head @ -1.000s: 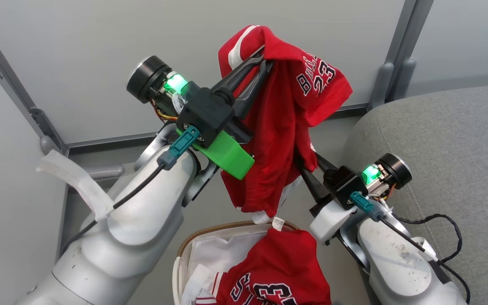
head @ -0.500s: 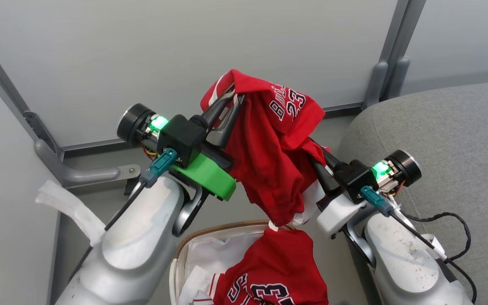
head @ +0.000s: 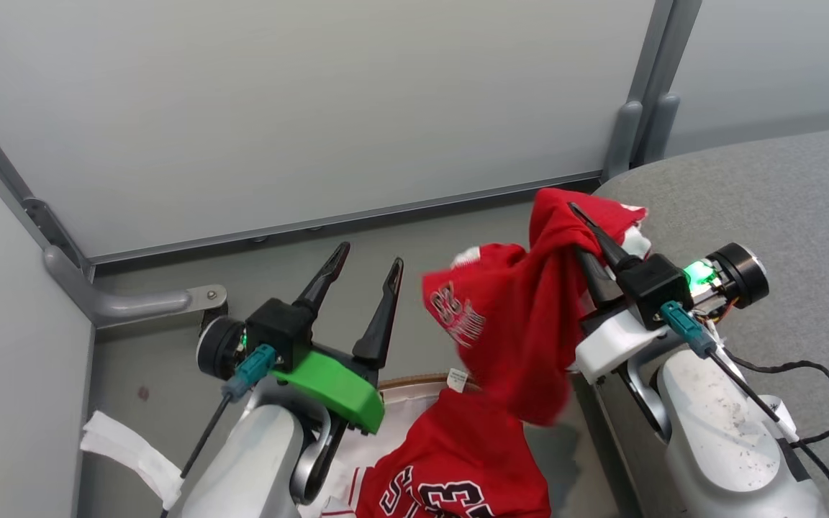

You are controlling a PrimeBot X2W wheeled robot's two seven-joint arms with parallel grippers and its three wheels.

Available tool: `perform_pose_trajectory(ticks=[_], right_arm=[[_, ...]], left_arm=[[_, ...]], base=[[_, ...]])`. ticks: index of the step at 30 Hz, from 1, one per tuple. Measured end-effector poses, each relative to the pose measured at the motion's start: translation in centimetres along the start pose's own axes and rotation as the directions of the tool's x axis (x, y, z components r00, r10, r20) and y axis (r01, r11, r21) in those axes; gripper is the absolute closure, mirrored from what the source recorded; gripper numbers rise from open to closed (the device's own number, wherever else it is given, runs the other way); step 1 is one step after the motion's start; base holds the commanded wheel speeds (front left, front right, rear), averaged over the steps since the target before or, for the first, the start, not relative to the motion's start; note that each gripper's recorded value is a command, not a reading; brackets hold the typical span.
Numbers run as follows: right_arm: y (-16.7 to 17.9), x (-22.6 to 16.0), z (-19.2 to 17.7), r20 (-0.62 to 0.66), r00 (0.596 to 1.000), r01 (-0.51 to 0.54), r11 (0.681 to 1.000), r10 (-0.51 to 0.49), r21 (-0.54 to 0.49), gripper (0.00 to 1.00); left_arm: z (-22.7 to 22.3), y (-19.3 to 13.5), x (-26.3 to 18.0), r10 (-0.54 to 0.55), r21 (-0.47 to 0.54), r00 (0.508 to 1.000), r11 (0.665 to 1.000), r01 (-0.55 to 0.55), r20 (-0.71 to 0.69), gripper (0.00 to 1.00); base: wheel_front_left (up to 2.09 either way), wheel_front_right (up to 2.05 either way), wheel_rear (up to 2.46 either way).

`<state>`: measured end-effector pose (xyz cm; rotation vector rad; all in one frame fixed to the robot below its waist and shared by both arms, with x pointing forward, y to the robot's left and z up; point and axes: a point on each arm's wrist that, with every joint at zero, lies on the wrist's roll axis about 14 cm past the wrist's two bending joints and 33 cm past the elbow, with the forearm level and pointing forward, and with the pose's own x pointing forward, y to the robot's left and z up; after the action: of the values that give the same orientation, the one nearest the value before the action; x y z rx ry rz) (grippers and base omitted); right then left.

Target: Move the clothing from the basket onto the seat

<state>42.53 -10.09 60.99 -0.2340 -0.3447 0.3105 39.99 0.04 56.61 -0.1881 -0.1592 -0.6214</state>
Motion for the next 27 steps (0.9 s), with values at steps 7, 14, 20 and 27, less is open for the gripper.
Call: perform_pose_trajectory(ticks=[7, 14, 20, 27], right_arm=[[-1.8, -1.2, -0.8, -0.027, 0.998, 0.059, 0.998, -0.06, -0.017, 1.0], [-3.7, -2.2, -1.4, -0.046, 0.992, 0.116, 0.993, -0.117, -0.027, 1.0], [-5.3, -3.1, -1.6, -0.057, 0.985, 0.16, 0.986, -0.162, -0.042, 1.0], [-7.9, -4.9, -1.5, -0.066, 0.969, 0.232, 0.969, -0.237, -0.083, 1.0]], left_arm=[[-3.6, -0.5, -1.9, 0.004, 0.016, 0.995, 1.0, -0.003, -0.098, 0.0], [-6.7, -1.0, -3.5, 0.011, -0.015, 0.983, 1.0, -0.014, -0.183, 0.0], [-7.5, -2.1, -3.0, -0.021, -0.032, 0.98, 0.999, 0.015, -0.199, 0.0], [-8.0, -4.2, -1.8, -0.093, -0.058, 0.975, 0.995, 0.083, -0.202, 0.0]], base=[[0.0, 0.0, 0.0], [0.0, 0.0, 0.0], [0.0, 0.0, 0.0], [0.0, 0.0, 0.0]])
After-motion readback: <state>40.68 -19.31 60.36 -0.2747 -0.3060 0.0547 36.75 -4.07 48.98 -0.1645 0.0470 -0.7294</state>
